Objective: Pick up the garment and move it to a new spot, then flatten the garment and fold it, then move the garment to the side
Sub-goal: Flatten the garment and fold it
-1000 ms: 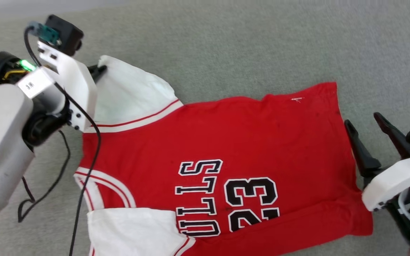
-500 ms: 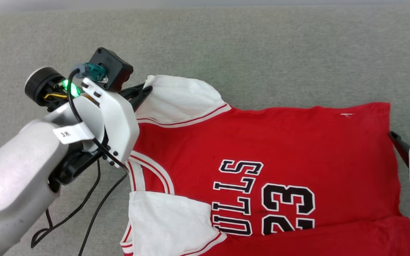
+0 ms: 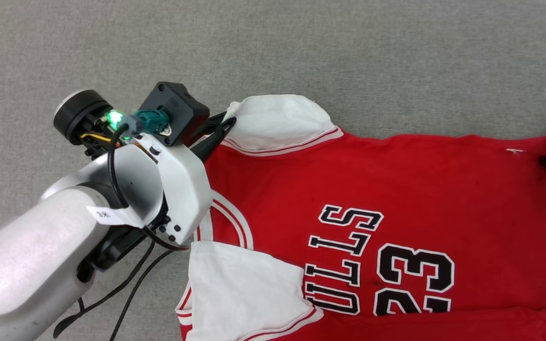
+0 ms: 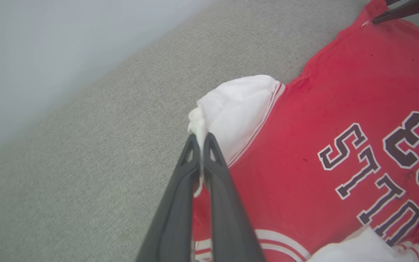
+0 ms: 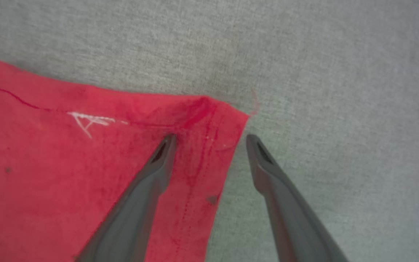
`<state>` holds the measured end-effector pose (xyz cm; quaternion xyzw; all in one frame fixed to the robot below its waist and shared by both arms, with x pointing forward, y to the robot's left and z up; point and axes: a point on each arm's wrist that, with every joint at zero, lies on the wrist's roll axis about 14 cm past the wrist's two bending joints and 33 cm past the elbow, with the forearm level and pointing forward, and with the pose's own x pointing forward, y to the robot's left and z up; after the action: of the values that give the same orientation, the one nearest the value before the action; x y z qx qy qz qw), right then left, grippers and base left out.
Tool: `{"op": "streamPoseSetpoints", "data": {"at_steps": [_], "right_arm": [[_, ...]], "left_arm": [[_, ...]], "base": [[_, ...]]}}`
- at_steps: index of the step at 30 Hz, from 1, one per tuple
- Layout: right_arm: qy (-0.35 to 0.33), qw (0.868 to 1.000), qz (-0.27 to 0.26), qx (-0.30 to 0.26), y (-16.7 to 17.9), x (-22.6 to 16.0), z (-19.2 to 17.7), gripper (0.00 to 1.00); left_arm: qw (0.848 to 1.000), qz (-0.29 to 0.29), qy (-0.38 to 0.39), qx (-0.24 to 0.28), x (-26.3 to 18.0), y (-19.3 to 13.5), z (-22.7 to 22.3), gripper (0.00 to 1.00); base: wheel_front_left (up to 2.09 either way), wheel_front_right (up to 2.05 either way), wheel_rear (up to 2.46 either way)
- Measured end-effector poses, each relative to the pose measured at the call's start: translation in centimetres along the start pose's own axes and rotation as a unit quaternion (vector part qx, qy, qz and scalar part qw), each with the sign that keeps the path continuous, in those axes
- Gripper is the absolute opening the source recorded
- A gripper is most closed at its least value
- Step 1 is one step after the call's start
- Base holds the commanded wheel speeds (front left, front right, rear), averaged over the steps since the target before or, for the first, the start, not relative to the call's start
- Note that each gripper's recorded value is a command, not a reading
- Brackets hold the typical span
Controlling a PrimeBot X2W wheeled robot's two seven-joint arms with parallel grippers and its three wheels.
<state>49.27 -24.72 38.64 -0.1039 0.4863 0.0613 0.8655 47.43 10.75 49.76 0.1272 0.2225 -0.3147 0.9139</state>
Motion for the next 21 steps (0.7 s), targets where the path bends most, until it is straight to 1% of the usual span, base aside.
{"op": "streamPoseSetpoints", "data": {"at_steps": [4,5,6,7,8,9,14,15,18,21], "right_arm": [[0.011,1.0,0.01,-0.003,0.9,1.6,-0.8,1.0],[0.013,1.0,0.013,-0.001,1.1,1.9,-1.0,0.96],[0.013,1.0,0.015,-0.002,1.2,2.1,-1.2,0.49],[0.012,1.0,0.017,-0.002,1.3,2.3,-1.3,0.49],[0.01,1.0,0.018,-0.003,1.4,2.4,-1.3,0.26],[0.005,1.0,0.02,-0.005,1.6,2.4,-1.3,0.0],[-0.039,0.999,0.023,0.011,1.5,1.9,-0.4,0.0],[-0.076,0.997,0.019,0.02,1.1,0.9,0.6,0.0],[-0.125,0.991,0.01,0.041,0.2,-0.5,1.9,0.0],[-0.161,0.985,0.015,0.055,0.4,-1.9,2.5,0.0]], "left_arm": [[1.0,0.006,0.002,-0.005,-0.2,0.1,-0.5,0.0],[1.0,0.006,0.004,-0.006,-0.2,0.0,-0.6,0.0],[1.0,0.006,0.006,-0.007,-0.2,0.0,-0.8,0.0],[1.0,0.005,0.006,-0.007,-0.2,-0.1,-0.8,0.0],[1.0,0.006,0.006,-0.008,-0.3,-0.1,-0.9,0.0],[1.0,0.008,0.007,-0.009,-0.3,0.0,-0.9,0.0],[1.0,0.02,0.001,-0.018,-0.8,0.1,-0.9,0.0],[0.999,0.026,-0.004,-0.029,-1.3,0.1,-1.0,0.0],[0.998,0.036,-0.016,-0.04,-2.1,0.1,-0.7,0.0],[0.997,0.05,-0.035,-0.051,-3.1,0.2,-0.2,0.0]], "base": [[0.0,0.0,0.0],[0.0,0.0,0.0],[0.0,0.0,0.0],[0.0,0.0,0.0],[0.0,0.0,0.0],[0.0,0.0,0.0],[0.0,0.0,0.0],[0.0,0.0,0.0],[0.0,0.0,0.0],[0.0,0.0,0.0]]}}
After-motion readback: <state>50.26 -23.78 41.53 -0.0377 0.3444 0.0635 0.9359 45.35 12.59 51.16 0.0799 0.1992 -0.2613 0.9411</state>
